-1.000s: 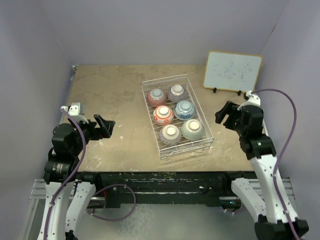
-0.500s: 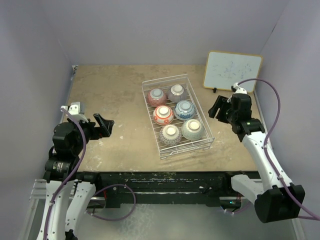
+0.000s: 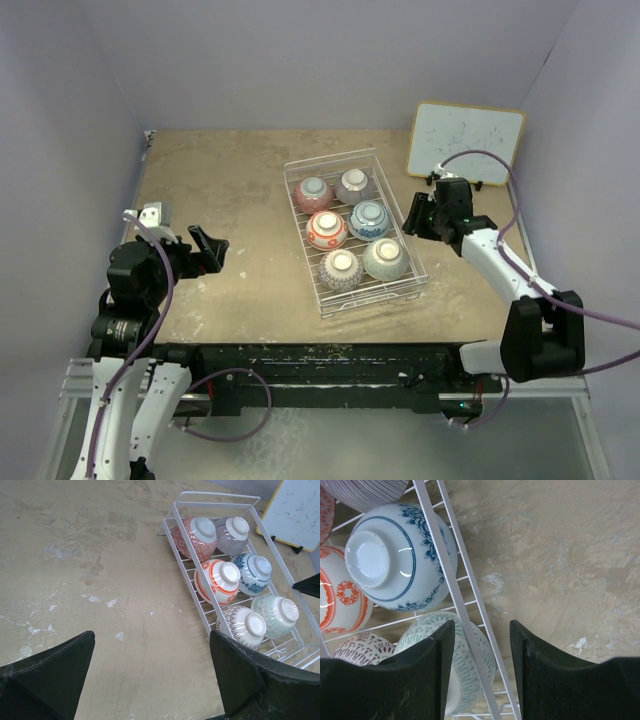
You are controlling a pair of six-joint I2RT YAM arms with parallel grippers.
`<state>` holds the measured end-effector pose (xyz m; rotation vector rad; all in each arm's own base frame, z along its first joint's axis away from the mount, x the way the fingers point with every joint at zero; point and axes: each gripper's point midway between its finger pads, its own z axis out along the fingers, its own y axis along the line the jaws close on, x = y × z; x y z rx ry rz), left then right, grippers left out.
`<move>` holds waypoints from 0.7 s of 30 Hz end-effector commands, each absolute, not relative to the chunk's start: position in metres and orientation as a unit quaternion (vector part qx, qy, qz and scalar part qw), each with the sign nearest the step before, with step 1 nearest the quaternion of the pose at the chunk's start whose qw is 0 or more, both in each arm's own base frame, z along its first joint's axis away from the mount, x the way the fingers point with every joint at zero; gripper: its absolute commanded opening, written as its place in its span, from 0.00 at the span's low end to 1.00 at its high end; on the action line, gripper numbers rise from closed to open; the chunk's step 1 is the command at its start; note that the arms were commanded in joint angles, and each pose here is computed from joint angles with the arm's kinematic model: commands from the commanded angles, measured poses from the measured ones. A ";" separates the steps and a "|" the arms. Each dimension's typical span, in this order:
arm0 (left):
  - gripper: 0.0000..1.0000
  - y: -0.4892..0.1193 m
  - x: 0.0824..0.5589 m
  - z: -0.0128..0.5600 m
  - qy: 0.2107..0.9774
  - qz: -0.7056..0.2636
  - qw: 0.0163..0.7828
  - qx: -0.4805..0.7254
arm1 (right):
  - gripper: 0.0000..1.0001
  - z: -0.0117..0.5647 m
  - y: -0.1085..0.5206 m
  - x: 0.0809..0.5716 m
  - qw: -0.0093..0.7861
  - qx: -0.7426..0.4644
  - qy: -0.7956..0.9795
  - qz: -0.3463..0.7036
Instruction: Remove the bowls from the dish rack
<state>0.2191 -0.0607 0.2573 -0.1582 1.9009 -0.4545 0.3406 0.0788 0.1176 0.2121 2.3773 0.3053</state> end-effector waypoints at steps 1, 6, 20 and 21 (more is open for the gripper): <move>0.99 -0.062 0.221 0.260 0.802 -0.197 0.560 -0.071 | 0.50 0.130 0.086 0.364 0.391 0.051 0.914 0.098; 0.99 -0.062 0.222 0.259 0.804 -0.196 0.557 -0.073 | 0.39 0.119 0.096 0.364 0.388 0.044 0.916 0.095; 0.99 -0.062 0.222 0.258 0.805 -0.197 0.554 -0.075 | 0.00 0.126 0.120 0.367 0.395 0.039 0.912 0.106; 0.99 -0.062 0.222 0.258 0.805 -0.197 0.555 -0.074 | 0.00 0.126 0.123 0.368 0.394 0.036 0.912 0.108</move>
